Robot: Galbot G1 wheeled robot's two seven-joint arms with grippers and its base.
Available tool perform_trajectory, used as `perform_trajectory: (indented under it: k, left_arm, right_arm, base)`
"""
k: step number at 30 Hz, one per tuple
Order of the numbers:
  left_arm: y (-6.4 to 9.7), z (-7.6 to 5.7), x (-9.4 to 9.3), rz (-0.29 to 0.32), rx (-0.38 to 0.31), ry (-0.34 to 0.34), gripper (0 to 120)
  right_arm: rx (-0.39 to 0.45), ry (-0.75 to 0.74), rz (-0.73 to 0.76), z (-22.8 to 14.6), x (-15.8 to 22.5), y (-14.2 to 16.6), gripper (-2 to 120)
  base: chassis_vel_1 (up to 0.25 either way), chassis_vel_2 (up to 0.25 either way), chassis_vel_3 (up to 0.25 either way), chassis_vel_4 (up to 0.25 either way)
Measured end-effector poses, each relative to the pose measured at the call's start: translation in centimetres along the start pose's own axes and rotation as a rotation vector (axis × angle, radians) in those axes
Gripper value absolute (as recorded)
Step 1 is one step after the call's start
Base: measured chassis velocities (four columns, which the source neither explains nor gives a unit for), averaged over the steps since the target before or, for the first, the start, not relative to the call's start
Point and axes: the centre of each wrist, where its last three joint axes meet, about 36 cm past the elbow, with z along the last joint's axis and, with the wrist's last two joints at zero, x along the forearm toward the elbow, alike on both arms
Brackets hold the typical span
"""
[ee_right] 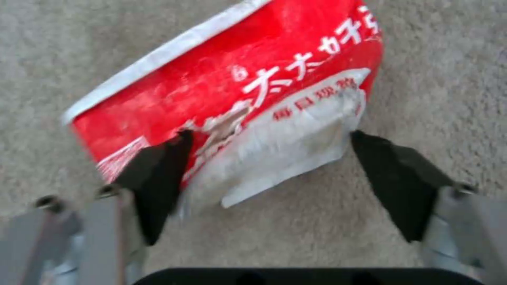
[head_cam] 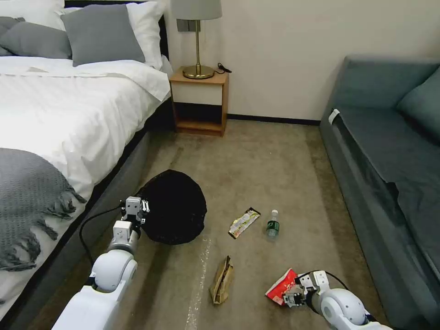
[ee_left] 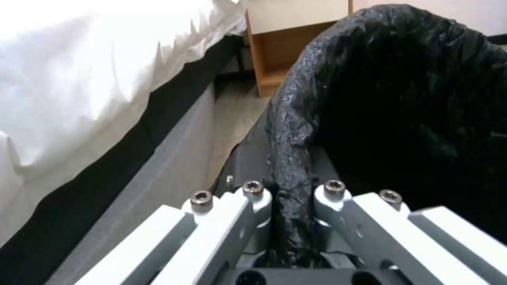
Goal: Pick up the trash bin, then pick up the garbage on the floor and place it into the trash bin.
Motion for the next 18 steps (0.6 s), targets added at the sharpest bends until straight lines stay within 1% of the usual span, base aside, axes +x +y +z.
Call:
perform_trajectory:
  k: [1, 3, 4, 5, 7, 8, 10, 11, 14, 15, 18]
  left_arm:
    - [0.0, 0.0, 0.0, 0.000, 0.000, 0.000, 4]
    - [0.0, 0.0, -0.1, -0.001, 0.002, -0.001, 4]
    - [0.1, -0.1, -0.3, -0.002, 0.003, -0.002, 4]
    - [0.1, -0.1, -0.3, -0.002, 0.003, -0.002, 4]
    - [0.3, -0.2, -0.5, -0.002, 0.003, -0.003, 4]
    - [0.3, -0.2, -0.5, -0.002, 0.003, -0.003, 4]
    - [0.4, -0.2, -0.6, -0.002, 0.003, -0.005, 4]
    - [0.4, -0.2, -0.6, -0.002, 0.003, -0.005, 4]
    - [0.6, -0.3, -0.7, 0.000, 0.003, -0.007, 4]
    - [0.6, -0.3, -0.7, 0.000, 0.003, -0.007, 4]
    - [0.8, -0.4, -0.7, 0.003, 0.003, -0.007, 4]
  right_arm:
    - [0.000, 0.000, 0.000, 0.0, 0.0, 0.0, 76]
    - [0.000, 0.005, 0.002, 0.0, -0.2, -0.2, 68]
    - [0.001, 0.010, 0.003, 0.1, -0.4, -0.2, 61]
    - [0.001, 0.010, 0.003, 0.1, -0.4, -0.2, 61]
    - [0.006, 0.013, 0.004, 0.2, -0.7, -0.2, 50]
    - [0.006, 0.013, 0.004, 0.2, -0.7, -0.2, 50]
    - [0.009, 0.010, 0.004, 0.1, -0.7, -0.1, 39]
    - [0.009, 0.010, 0.004, 0.1, -0.7, -0.1, 39]
    - [0.011, -0.001, 0.007, -0.4, -0.6, -0.1, 25]
    - [0.011, -0.001, 0.007, -0.4, -0.6, -0.1, 25]
    - [0.011, -0.023, 0.011, -1.2, -0.1, -0.4, 10]
  base:
    - [0.000, 0.000, 0.000, 0.000]
    - [0.000, 0.000, 0.000, 0.000]
    - [0.000, 0.000, 0.000, 0.000]
    - [0.000, 0.000, 0.000, 0.000]
    - [0.000, 0.000, 0.000, 0.000]
    - [0.000, 0.000, 0.000, 0.000]
    - [0.000, 0.000, 0.000, 0.000]
    - [0.000, 0.000, 0.000, 0.000]
    - [0.000, 0.000, 0.000, 0.000]
    - [0.000, 0.000, 0.000, 0.000]
    - [0.000, 0.000, 0.000, 0.000]
